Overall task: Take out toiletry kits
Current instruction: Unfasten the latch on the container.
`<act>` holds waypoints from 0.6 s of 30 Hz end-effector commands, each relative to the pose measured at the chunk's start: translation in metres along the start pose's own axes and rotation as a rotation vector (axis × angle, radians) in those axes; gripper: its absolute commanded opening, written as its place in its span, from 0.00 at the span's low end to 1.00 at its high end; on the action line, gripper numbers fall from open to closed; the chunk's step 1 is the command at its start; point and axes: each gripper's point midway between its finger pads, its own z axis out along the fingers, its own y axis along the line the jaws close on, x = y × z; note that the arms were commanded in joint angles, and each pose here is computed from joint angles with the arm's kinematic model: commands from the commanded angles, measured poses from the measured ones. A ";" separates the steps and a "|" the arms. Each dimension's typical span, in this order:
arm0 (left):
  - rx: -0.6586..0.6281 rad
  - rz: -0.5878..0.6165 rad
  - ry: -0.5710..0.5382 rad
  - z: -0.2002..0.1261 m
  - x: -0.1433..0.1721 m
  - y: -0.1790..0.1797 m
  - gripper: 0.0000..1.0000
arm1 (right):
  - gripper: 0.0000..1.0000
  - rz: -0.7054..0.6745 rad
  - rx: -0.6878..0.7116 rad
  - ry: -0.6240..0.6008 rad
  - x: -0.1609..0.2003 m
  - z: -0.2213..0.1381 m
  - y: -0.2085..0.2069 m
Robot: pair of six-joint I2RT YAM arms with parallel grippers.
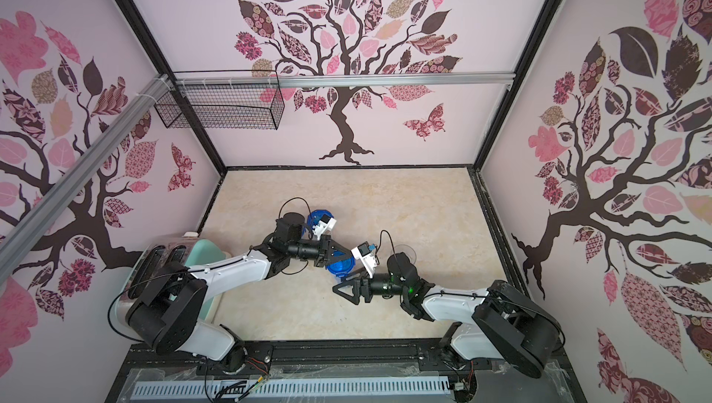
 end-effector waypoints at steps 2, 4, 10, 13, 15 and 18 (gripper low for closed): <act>-0.245 -0.185 0.042 0.006 0.034 0.086 0.00 | 0.82 -0.160 -0.086 -0.097 -0.025 0.000 0.023; -0.246 -0.185 0.043 0.007 0.033 0.086 0.00 | 0.83 -0.185 -0.093 -0.108 -0.024 -0.001 0.024; -0.251 -0.187 0.048 0.007 0.034 0.089 0.00 | 0.83 -0.290 -0.119 -0.146 -0.017 -0.009 0.027; -0.253 -0.187 0.050 0.008 0.035 0.091 0.00 | 0.84 -0.339 -0.160 -0.171 -0.012 -0.013 0.034; -0.255 -0.188 0.051 0.008 0.035 0.092 0.00 | 0.84 -0.372 -0.197 -0.191 -0.009 -0.017 0.042; -0.254 -0.187 0.050 0.008 0.035 0.092 0.00 | 0.85 -0.346 -0.223 -0.165 -0.006 -0.013 0.044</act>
